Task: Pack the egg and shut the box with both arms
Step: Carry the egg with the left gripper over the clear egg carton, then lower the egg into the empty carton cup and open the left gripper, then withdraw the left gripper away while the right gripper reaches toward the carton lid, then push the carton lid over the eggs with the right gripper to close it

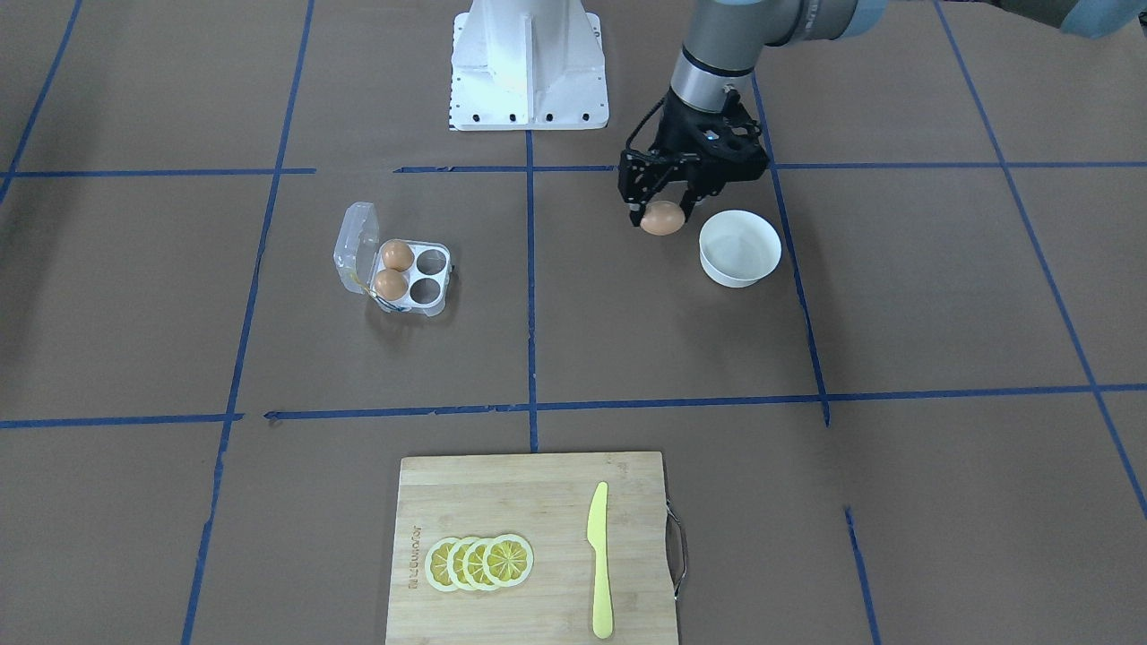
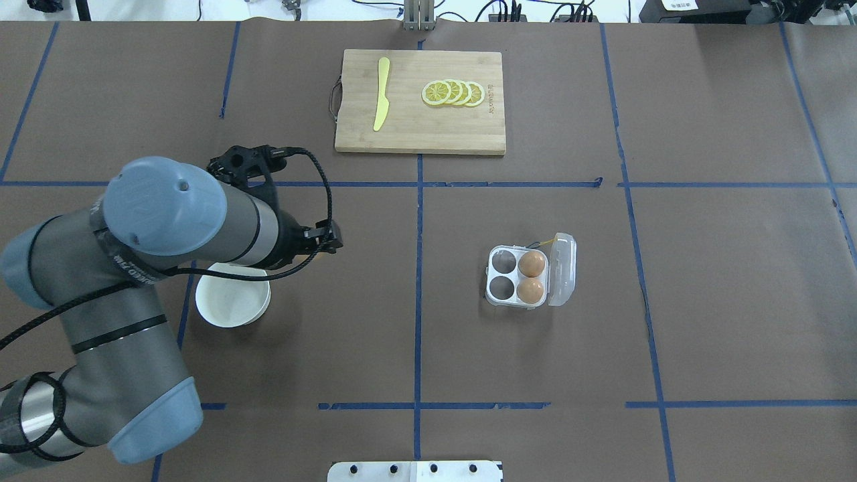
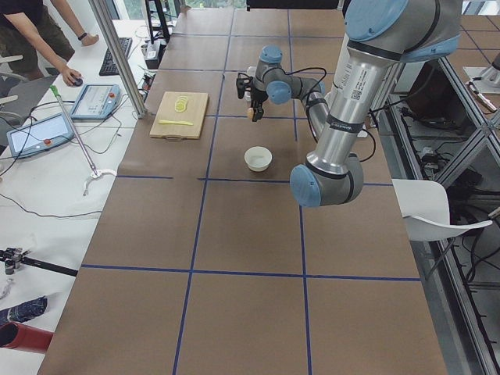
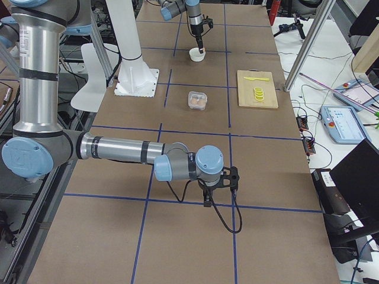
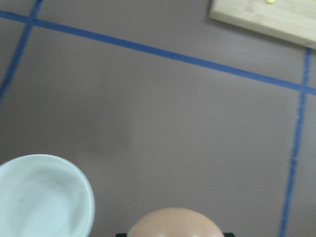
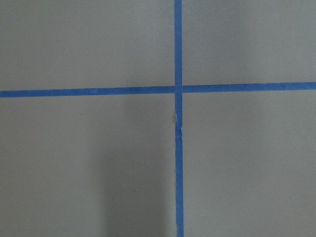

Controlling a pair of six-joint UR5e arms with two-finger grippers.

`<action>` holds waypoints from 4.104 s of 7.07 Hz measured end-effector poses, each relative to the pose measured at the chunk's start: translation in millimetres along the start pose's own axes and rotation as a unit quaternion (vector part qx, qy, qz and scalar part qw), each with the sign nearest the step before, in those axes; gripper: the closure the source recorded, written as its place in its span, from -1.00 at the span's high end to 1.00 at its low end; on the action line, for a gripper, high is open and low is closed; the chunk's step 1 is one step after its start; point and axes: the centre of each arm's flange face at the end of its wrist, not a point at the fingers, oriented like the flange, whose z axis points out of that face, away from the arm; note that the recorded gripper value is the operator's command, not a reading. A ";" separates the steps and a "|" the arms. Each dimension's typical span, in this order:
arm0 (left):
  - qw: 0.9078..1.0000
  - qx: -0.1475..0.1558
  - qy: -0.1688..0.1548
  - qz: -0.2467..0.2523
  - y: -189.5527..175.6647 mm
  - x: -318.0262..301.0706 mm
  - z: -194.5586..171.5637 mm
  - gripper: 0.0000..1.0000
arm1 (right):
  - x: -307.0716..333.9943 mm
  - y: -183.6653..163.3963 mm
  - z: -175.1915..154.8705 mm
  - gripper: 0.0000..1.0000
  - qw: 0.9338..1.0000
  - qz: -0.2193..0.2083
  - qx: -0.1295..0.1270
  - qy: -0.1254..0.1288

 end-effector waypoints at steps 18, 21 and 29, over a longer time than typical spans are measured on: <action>0.991 -0.067 0.113 0.001 -39.7 108.6 57.7 1.00 | -113.3 -11.7 47.8 -0.90 0.998 0.033 0.043 -0.040; 0.999 -0.018 0.041 0.023 -105.8 45.0 -25.4 1.00 | -205.0 11.6 81.4 -1.00 0.996 0.017 0.024 -0.084; 0.995 0.055 -0.027 0.079 -206.9 -85.5 -95.4 1.00 | -502.5 77.5 125.1 -1.00 0.985 -0.040 -0.037 -0.163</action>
